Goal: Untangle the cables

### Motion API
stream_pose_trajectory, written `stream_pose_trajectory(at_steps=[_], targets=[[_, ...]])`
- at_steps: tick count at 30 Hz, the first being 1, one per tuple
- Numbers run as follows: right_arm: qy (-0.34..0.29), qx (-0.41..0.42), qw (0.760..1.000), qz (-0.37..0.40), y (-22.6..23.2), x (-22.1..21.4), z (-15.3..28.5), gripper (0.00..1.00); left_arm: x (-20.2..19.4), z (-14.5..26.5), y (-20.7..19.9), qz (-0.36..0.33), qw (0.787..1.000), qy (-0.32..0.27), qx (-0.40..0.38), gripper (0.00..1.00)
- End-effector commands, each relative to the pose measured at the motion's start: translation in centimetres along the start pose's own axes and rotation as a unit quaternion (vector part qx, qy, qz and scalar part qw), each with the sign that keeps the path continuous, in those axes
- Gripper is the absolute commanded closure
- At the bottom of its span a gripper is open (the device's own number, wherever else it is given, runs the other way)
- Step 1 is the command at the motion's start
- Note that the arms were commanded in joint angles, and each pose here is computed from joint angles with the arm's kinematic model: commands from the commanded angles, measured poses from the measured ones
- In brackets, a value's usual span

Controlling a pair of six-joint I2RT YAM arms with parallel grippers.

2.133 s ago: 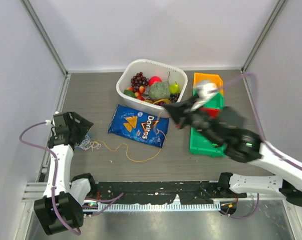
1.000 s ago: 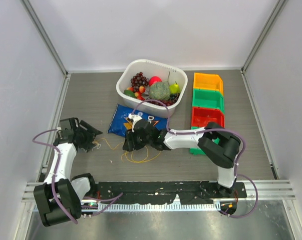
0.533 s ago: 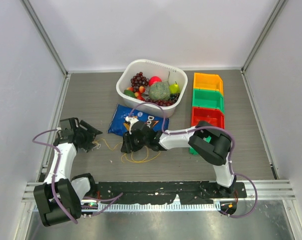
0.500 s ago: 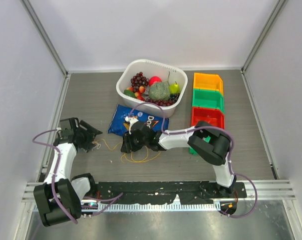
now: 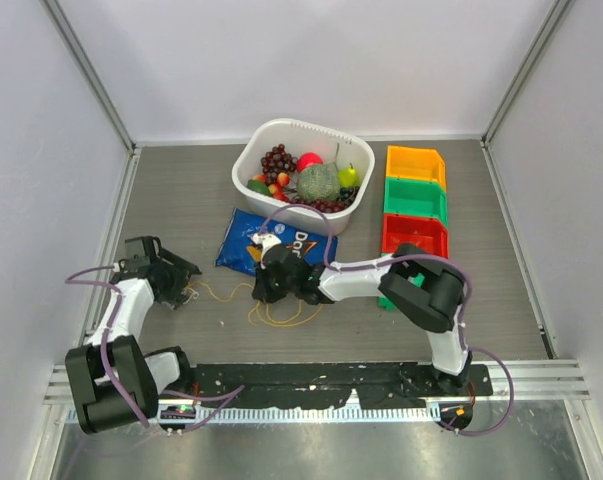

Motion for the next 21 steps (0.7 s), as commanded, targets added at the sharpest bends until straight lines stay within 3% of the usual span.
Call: stream_pose_trajectory(at_steps=[1, 7, 10, 17, 21], targets=[[-0.078, 0.021, 0.996, 0.031, 2.1, 3.8, 5.9, 0.99, 1.0, -1.3, 0.3, 0.016, 0.999, -0.016, 0.038, 0.29], [-0.167, 0.036, 0.984, 0.051, 4.1, 7.6, 15.2, 0.99, 1.4, -2.2, 1.2, 0.025, 0.996, -0.030, 0.079, 0.35], [-0.218, 0.032, 0.974, 0.055, 4.7, 9.6, 20.0, 0.99, 1.3, -2.2, 1.5, 0.031, 0.995, -0.034, 0.084, 0.44], [-0.318, 0.007, 0.946, 0.061, 4.8, 12.1, 29.2, 0.99, 1.5, -1.8, 1.8, 0.032, 0.994, -0.054, 0.089, 0.44], [-0.344, -0.062, 0.936, 0.047, 3.4, 13.3, 32.1, 0.99, 1.5, -1.2, 1.2, 0.021, 0.996, -0.055, 0.067, 0.39]])
Point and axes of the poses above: each gripper's point midway between its finger pads, its own z axis back along the fingers, its own y axis along the line the jaws close on, x = y × z, the point moved 7 cm from there along z, back along the fingers, and after that the axes turned 2 degrees about z, right-handed, at the moved point
